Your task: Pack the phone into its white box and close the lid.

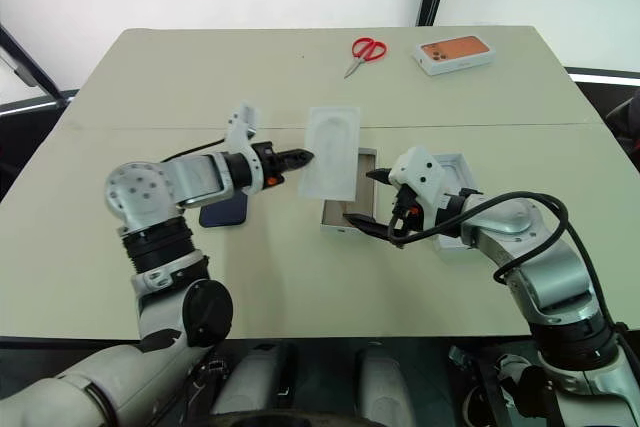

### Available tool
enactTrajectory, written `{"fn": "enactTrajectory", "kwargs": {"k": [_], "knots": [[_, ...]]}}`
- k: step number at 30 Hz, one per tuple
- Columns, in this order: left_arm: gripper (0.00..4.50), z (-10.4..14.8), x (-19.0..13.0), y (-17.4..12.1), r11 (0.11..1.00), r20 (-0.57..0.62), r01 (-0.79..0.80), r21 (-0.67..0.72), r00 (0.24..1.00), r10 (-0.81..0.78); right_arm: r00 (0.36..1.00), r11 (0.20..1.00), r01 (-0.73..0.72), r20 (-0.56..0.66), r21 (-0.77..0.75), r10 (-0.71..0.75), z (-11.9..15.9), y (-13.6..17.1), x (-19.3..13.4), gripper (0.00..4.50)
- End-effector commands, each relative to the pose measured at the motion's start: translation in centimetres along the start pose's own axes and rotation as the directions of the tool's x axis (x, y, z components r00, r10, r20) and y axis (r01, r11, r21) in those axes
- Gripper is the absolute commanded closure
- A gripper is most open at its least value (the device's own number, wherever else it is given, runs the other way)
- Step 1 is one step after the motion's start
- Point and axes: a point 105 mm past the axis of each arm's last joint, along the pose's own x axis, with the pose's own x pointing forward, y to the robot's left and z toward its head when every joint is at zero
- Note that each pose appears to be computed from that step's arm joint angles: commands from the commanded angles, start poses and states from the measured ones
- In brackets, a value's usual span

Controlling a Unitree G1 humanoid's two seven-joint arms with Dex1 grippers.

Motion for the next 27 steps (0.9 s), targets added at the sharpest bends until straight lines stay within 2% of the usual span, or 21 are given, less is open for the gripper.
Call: {"fn": "enactTrajectory", "kwargs": {"k": [1, 12, 15, 22, 27], "knots": [[4.43, -0.1, 0.7, -0.8, 0.998, -0.036, -0.026, 0.053, 0.999, 0.027, 0.999, 0.998, 0.048, 0.014, -0.044, -0.047, 0.7, -0.8, -1.1, 0.0], [4.43, -1.4, 2.1, -1.2, 0.99, -0.114, -0.073, 0.124, 0.99, 0.087, 0.998, 0.997, 0.066, 0.01, -0.03, -0.066, 0.2, -0.5, -1.4, 0.0], [3.59, -1.6, 2.2, -1.5, 0.99, -0.116, -0.064, 0.127, 0.99, 0.079, 0.998, 0.997, 0.065, 0.011, -0.029, -0.065, 0.2, -0.4, -1.3, 0.0], [0.22, 0.2, 0.2, -0.6, 0.994, -0.024, -0.037, 0.1, 0.999, 0.04, 0.999, 0.998, 0.045, 0.021, -0.045, -0.044, 0.8, -0.3, -0.9, 0.0], [0.22, 1.7, -2.6, 1.4, 0.987, 0.053, -0.081, 0.138, 0.996, 0.074, 0.999, 0.998, 0.019, 0.032, -0.065, -0.017, 1.4, 0.1, -0.3, 0.0]]}}
